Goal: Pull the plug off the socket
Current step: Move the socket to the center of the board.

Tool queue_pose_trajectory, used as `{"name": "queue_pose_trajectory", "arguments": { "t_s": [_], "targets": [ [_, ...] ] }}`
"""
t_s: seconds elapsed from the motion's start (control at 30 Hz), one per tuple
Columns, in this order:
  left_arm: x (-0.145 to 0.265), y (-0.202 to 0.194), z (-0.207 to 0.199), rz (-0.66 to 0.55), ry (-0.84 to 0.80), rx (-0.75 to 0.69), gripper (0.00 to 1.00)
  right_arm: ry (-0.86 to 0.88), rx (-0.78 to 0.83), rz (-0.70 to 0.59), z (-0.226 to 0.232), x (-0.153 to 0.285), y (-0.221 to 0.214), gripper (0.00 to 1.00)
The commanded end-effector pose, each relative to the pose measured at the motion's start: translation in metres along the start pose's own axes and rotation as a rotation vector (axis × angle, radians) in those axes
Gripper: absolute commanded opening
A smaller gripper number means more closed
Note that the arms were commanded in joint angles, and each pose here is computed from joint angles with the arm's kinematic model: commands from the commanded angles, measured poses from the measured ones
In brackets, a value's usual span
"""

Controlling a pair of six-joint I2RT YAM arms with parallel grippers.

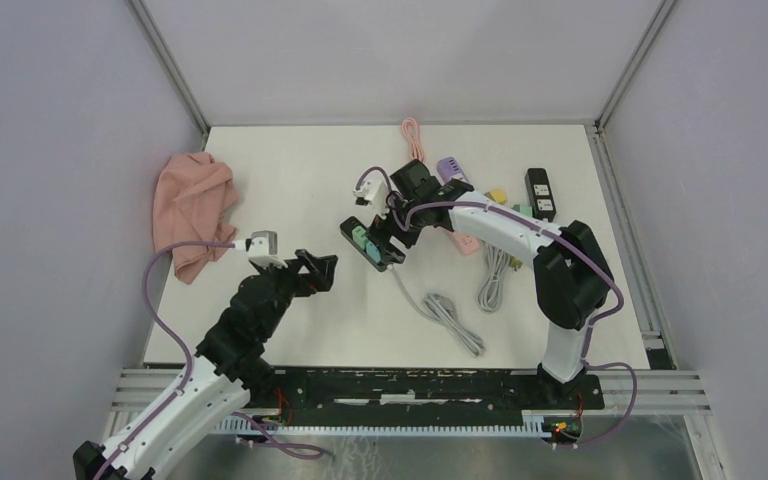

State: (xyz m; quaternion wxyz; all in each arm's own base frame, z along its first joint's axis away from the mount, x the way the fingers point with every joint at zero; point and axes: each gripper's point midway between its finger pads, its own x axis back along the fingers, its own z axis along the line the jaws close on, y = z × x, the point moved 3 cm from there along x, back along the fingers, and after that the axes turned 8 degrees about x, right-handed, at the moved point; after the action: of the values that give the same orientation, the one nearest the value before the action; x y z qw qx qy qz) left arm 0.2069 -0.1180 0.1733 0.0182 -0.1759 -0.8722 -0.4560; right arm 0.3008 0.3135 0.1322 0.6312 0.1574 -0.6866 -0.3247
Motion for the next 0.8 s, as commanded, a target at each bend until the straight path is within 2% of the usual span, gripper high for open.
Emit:
{"name": "queue_pose_trajectory", "arguments": {
  "t_s": [0.0, 0.13, 0.3, 0.53, 0.77],
  "targets": [
    [0.002, 0.012, -0.002, -0.044, 0.008, 0.023, 0.99, -0.147, -0.036, -0.028, -0.018, 0.0, 0.021, 0.89],
    [0.002, 0.011, -0.001, -0.047, 0.008, 0.028, 0.99, -0.162, -0.131, -0.028, -0.011, -0.02, 0.025, 0.9],
    [0.004, 0.011, 0.0, -0.05, 0.01, 0.033, 0.99, -0.289, -0.214, -0.005, -0.015, -0.044, 0.026, 0.9],
    [0.009, 0.011, 0.004, -0.063, 0.011, 0.042, 0.99, -0.349, -0.202, 0.059, -0.018, -0.069, 0.014, 0.84],
    [0.012, 0.011, 0.005, -0.07, 0.007, 0.049, 0.99, -0.315, -0.157, 0.102, -0.013, -0.078, 0.005, 0.73]
  ]
}}
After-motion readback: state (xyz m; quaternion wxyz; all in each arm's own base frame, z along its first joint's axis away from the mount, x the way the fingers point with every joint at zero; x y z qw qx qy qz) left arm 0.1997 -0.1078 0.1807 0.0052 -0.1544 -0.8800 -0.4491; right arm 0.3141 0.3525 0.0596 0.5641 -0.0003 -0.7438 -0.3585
